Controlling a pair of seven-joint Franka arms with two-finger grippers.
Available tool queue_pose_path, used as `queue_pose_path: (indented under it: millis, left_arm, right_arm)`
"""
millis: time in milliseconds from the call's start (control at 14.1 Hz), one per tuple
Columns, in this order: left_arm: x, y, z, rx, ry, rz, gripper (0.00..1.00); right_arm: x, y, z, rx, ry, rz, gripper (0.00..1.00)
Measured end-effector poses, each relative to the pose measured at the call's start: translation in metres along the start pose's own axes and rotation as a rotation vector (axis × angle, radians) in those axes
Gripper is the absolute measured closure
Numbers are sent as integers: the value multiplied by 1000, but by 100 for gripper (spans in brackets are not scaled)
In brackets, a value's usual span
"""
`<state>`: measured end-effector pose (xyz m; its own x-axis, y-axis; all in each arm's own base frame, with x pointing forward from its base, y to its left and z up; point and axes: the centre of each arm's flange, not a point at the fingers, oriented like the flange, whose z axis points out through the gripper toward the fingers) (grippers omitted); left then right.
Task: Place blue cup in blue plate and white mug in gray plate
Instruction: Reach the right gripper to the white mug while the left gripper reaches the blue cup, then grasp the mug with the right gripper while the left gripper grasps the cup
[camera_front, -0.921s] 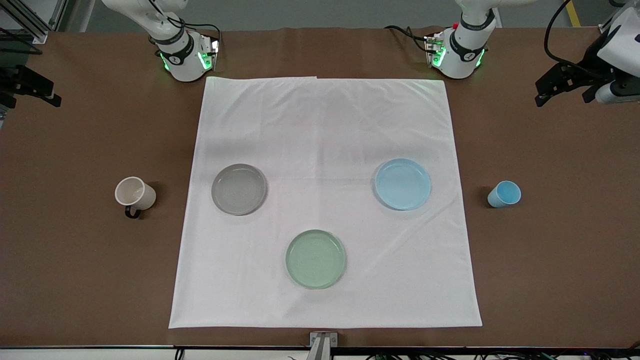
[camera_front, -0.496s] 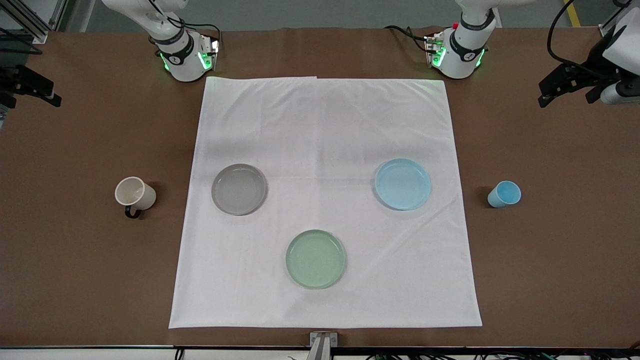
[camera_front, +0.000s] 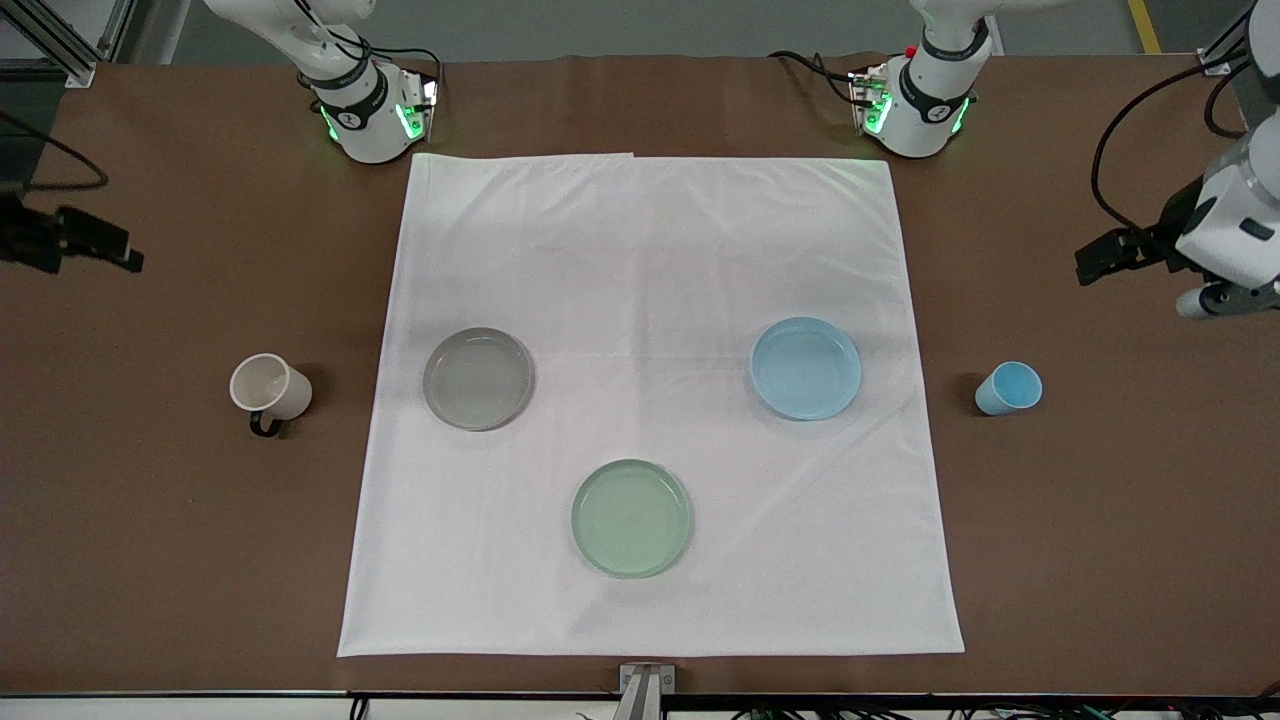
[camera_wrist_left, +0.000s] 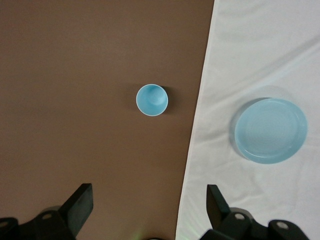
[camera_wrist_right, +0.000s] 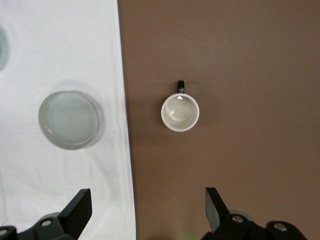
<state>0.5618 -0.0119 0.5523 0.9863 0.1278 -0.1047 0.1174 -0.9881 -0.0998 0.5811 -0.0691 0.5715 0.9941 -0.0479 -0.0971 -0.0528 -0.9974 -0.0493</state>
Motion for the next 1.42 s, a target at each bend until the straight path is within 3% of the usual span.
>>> queue_pose_path:
  millis: [213,425,709,1134,1276,1417]
  left_arm:
    - [27,-34,68,-11,-20,-51,0]
    - [42,-56,123,-22,-28,-81,0]
    - [45,-57,180,-35,7,-85,1]
    - [45,-52,257,-56,70,-83,16]
    - [46,-50,276,-61,74,-81,20]
    - [48,-48,288,-64,70,-80,24]
  right_arm:
    - [59,26,84,-14,1,34,0]
    - [85,34,151,-25,24,42,0]
    - [77,44,252,-35,78,64,0]
    - [69,48,321,-32,46,80,1]
    - [67,47,328,-30,35,81,7]
    - [66,46,333,-28,26,81,22]
